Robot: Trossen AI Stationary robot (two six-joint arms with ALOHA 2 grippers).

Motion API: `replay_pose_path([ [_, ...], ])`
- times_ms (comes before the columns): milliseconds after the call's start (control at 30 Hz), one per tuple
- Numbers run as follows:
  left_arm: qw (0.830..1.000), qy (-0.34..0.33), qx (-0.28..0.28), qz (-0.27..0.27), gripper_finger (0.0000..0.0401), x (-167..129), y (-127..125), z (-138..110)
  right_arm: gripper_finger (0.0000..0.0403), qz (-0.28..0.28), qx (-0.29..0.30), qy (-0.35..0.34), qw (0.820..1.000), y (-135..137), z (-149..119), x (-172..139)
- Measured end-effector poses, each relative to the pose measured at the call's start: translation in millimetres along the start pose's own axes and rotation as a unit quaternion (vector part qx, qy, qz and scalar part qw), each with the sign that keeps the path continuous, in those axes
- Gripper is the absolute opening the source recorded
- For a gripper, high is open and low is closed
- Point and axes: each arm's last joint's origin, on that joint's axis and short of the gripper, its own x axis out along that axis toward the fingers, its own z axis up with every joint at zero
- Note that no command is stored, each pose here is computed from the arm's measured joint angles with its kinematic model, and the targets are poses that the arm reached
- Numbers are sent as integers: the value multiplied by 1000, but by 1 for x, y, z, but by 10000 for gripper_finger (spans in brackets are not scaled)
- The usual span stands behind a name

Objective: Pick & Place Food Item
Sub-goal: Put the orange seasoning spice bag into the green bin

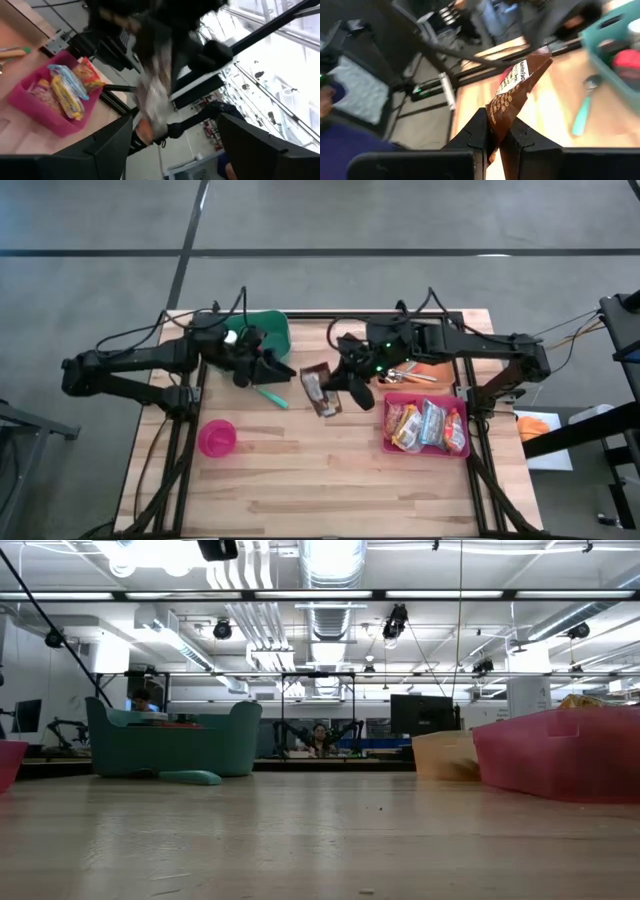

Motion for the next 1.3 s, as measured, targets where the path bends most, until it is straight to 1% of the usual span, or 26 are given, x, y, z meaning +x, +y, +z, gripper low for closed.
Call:
replay_pose_path([
  [67, 1000, 1, 2, -1, 293, -2, 3, 4, 19, 16, 2, 12, 1000, 1, -3, 7],
  [167, 1000, 17, 1, -9, 293, -3, 7, 8, 19, 23, 2, 27, 999, 2, -7, 18],
  [300, 997, 72, 4, -21, 293, 6, 9, 8, 19, 56, -5, 27, 998, 3, -7, 30],
  [433, 991, 129, 26, -30, 293, 17, 9, 12, 19, 75, -10, 20, 997, 2, -6, 39],
  [667, 978, 185, 69, -62, 293, 30, 1, 19, 19, 84, -13, 14, 996, 3, -4, 39],
  [767, 976, 195, 74, -68, 293, 35, 1, 20, 19, 91, -20, -1, 996, 5, -1, 38],
  [900, 973, 209, 65, -73, 284, 41, 6, 19, 19, 97, -26, -14, 995, 7, 2, 37],
  [1000, 971, 218, 60, -75, 263, 45, 9, 18, 19, 98, -26, -15, 995, 7, 2, 37],
  [1100, 970, 225, 54, -77, 229, 47, 11, 17, 19, 99, -28, -19, 994, 7, 3, 37],
  [1200, 970, 227, 51, -76, 184, 47, 11, 16, 19, 98, -27, -17, 995, 7, 3, 37],
  [1300, 970, 225, 45, -78, 126, 47, 10, 17, 19, 98, -26, -17, 995, 6, 2, 37],
])
